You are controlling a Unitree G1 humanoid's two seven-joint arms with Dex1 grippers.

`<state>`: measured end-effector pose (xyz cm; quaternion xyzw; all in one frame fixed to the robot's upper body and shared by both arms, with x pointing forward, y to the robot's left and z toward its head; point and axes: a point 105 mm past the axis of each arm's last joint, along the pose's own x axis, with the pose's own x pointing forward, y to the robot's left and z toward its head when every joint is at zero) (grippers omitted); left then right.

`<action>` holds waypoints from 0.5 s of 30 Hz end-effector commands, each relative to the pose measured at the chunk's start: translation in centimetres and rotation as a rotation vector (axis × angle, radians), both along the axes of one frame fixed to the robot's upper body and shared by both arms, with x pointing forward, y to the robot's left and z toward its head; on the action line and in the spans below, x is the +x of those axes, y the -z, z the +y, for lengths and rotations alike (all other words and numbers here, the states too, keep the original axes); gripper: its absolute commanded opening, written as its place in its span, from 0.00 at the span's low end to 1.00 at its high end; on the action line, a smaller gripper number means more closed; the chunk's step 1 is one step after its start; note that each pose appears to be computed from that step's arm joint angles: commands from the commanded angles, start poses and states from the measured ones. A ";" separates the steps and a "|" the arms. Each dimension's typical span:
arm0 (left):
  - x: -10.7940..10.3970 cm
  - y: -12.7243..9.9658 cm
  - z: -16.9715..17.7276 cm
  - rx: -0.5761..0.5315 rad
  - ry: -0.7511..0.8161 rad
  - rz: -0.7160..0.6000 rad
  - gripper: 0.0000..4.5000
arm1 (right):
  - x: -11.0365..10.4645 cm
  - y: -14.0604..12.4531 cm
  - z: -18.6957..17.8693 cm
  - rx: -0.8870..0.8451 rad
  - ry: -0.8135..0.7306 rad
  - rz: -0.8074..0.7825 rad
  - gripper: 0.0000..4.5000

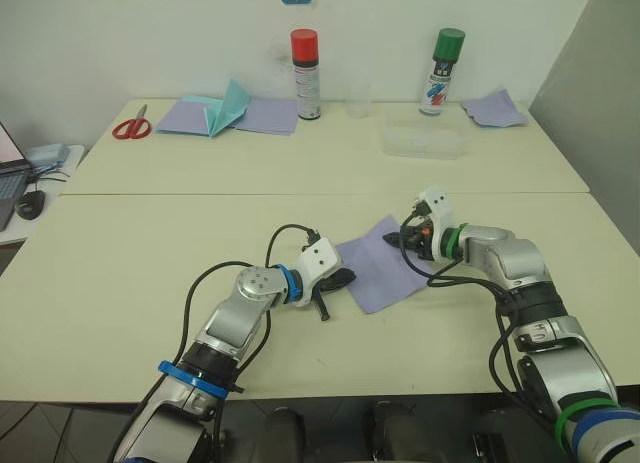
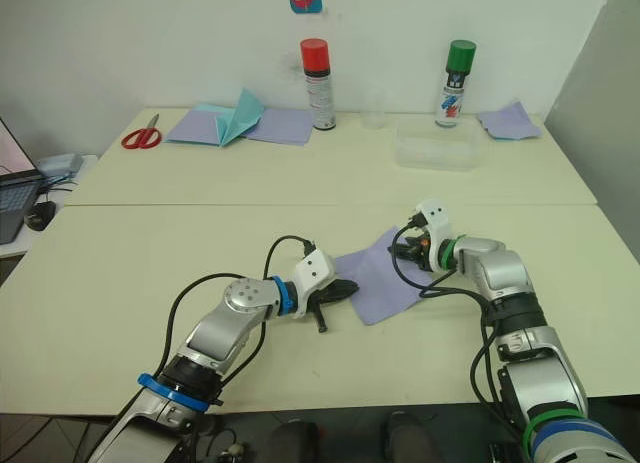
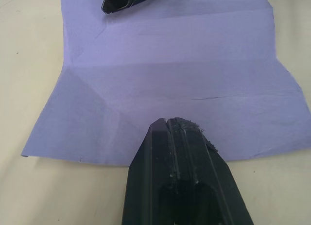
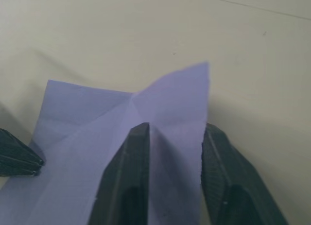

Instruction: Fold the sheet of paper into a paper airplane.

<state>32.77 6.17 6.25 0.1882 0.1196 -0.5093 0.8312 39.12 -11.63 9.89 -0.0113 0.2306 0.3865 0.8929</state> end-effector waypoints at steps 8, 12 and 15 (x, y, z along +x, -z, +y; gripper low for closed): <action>0.3 0.6 2.2 0.053 -0.041 0.022 0.00 | -1.6 -0.5 -0.9 0.141 0.175 0.146 0.01; 0.3 -0.4 1.6 0.037 -0.023 0.000 0.00 | -2.9 -0.7 -0.4 0.203 0.273 0.206 0.01; 0.2 -0.7 1.0 0.026 -0.015 -0.006 0.00 | -3.9 -0.9 0.5 0.235 0.319 0.235 0.01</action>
